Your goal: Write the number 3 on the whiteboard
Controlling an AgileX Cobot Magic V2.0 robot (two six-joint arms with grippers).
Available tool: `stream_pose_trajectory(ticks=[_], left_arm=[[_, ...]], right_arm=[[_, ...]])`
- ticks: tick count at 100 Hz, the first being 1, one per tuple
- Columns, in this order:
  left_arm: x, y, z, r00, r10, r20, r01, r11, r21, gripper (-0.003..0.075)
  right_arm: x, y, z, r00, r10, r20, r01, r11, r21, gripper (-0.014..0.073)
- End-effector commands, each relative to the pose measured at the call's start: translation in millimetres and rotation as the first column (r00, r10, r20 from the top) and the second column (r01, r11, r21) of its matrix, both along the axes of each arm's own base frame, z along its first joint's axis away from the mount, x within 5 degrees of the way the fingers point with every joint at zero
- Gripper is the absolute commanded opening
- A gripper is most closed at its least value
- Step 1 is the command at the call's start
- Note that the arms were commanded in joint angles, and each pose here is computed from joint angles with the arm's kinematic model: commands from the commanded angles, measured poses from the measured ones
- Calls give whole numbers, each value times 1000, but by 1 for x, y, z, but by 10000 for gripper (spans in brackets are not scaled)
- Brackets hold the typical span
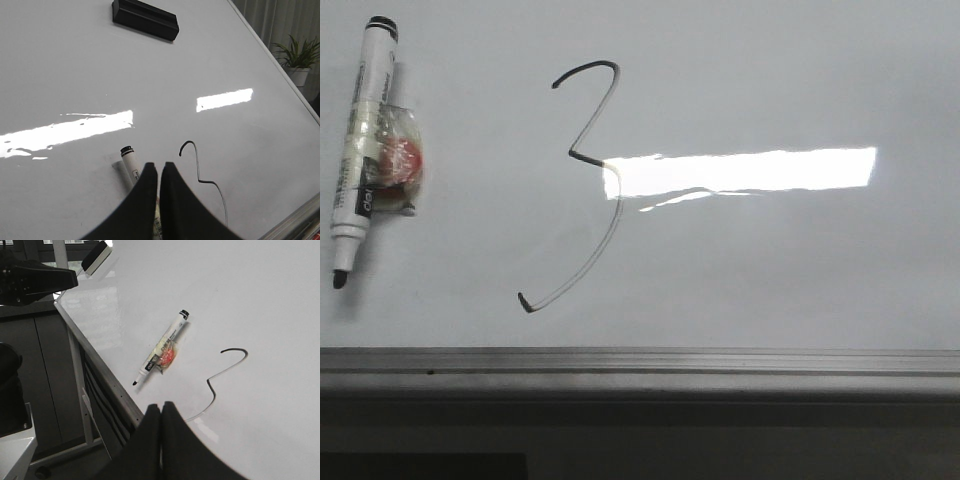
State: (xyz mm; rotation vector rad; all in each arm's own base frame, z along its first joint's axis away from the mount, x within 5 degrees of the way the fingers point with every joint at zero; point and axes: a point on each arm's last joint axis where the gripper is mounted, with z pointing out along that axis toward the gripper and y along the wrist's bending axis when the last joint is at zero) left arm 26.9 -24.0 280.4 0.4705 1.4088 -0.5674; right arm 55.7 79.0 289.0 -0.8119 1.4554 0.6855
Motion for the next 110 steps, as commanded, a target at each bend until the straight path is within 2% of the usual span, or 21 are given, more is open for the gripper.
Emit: stream_pose_trajectory(ticks=[1, 26, 57, 65, 74, 81, 91, 110], left_arm=[[0, 1, 10, 998, 15, 58, -12, 999, -47, -20], [2, 0, 3, 999, 14, 39, -13, 999, -32, -20], [3, -1, -1, 999, 16, 34, -15, 1000, -22, -20], [7, 0, -7, 995, 75, 59, -78, 996, 41, -20], [12, 2, -20, 985, 171, 18, -172, 982, 78, -20], [17, 5, -33, 961, 276, -20, -273, 956, 108, -20], [24, 11, -54, 901, 429, -72, -416, 897, 148, -20], [24, 21, -88, 790, 589, -172, -542, 801, 255, -20]], right_arm=[[-1, -4, 9, 997, -15, 71, 9, 996, 86, -51], [0, -3, -9, 999, -13, 42, 11, 999, 44, -51], [0, -2, -10, 999, -12, 35, 10, 999, 35, -51], [0, -2, -10, 999, -12, 35, 10, 999, 35, -51], [0, -2, -10, 999, -12, 35, 10, 999, 35, -51], [0, -2, -10, 999, -12, 35, 10, 999, 35, -51], [0, -2, -10, 999, -12, 35, 10, 999, 35, -51], [0, -2, -10, 999, -12, 35, 10, 999, 35, -51]])
